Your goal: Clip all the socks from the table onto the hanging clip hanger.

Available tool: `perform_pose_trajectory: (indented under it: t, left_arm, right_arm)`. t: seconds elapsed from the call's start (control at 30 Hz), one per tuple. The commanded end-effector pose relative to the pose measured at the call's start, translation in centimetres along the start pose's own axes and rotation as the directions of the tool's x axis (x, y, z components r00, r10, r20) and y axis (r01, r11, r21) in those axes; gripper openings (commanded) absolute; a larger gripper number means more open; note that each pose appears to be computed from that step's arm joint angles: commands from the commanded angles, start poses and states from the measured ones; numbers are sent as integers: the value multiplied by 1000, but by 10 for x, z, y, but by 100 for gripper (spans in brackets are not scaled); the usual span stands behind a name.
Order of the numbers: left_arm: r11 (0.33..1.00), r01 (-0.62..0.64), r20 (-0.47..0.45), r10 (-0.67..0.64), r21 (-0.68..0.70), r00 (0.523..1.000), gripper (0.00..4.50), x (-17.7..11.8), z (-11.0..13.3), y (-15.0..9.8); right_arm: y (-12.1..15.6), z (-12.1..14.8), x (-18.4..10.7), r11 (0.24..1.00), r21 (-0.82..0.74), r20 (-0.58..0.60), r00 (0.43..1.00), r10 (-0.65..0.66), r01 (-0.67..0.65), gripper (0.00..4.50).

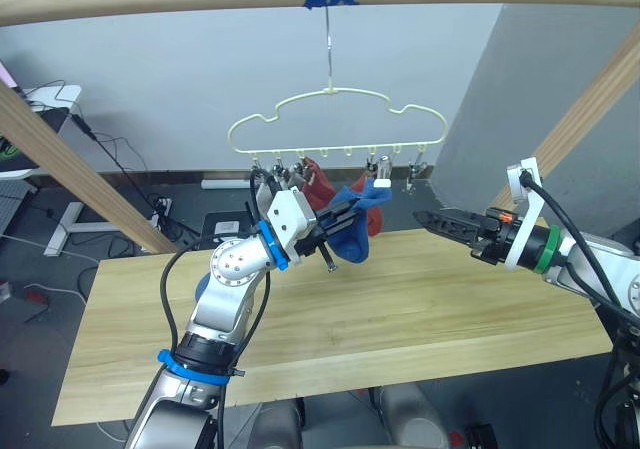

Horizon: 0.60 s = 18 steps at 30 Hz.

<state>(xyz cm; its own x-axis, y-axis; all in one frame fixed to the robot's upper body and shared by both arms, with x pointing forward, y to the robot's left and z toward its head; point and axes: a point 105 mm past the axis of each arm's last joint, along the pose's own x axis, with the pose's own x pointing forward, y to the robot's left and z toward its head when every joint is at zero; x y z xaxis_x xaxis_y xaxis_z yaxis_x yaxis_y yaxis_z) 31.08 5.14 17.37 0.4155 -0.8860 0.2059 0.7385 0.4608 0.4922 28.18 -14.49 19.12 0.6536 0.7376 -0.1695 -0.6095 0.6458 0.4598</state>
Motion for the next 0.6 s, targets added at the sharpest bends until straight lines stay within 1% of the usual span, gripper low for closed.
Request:
perform_pose_trajectory:
  t: [0.03,0.1,0.17,0.2,0.23,0.3,0.37,0.43,0.47,0.6]
  left_arm:
    - [999,31,22,-31,-24,999,106,3,3,-4]
    - [998,47,4,-47,-44,999,156,1,-2,-6]
    - [997,47,-16,-49,-62,999,216,-5,-6,-5]
    - [997,57,-27,-58,-57,998,241,-9,-7,-6]
    - [996,65,-33,-67,-53,997,270,-12,-8,-6]
    - [996,69,-41,-71,-54,997,325,-17,-6,-6]
    - [996,63,-52,-66,-56,996,375,-25,-4,-4]
    - [996,63,-62,-67,-59,996,436,-31,-2,-4]
    - [996,61,-67,-66,-64,996,448,-35,0,-4]
    - [992,40,-62,-47,-117,997,448,-49,9,-3]
  right_arm:
    - [4,5,-6,982,-169,66,995,-69,80,450]
    - [1,7,-5,959,-228,136,981,-138,167,450]
    - [0,10,-3,924,-294,204,960,-191,246,450]
    - [-1,9,-1,916,-294,231,951,-207,272,450]
    - [-1,9,-1,912,-291,251,943,-218,288,450]
    - [2,3,3,930,-237,276,937,-214,282,450]
    - [4,2,7,920,-248,304,926,-222,302,450]
    - [5,3,8,906,-262,336,912,-237,332,450]
    - [4,6,9,882,-294,362,897,-252,367,450]
    - [11,10,16,841,-356,427,872,-241,406,450]
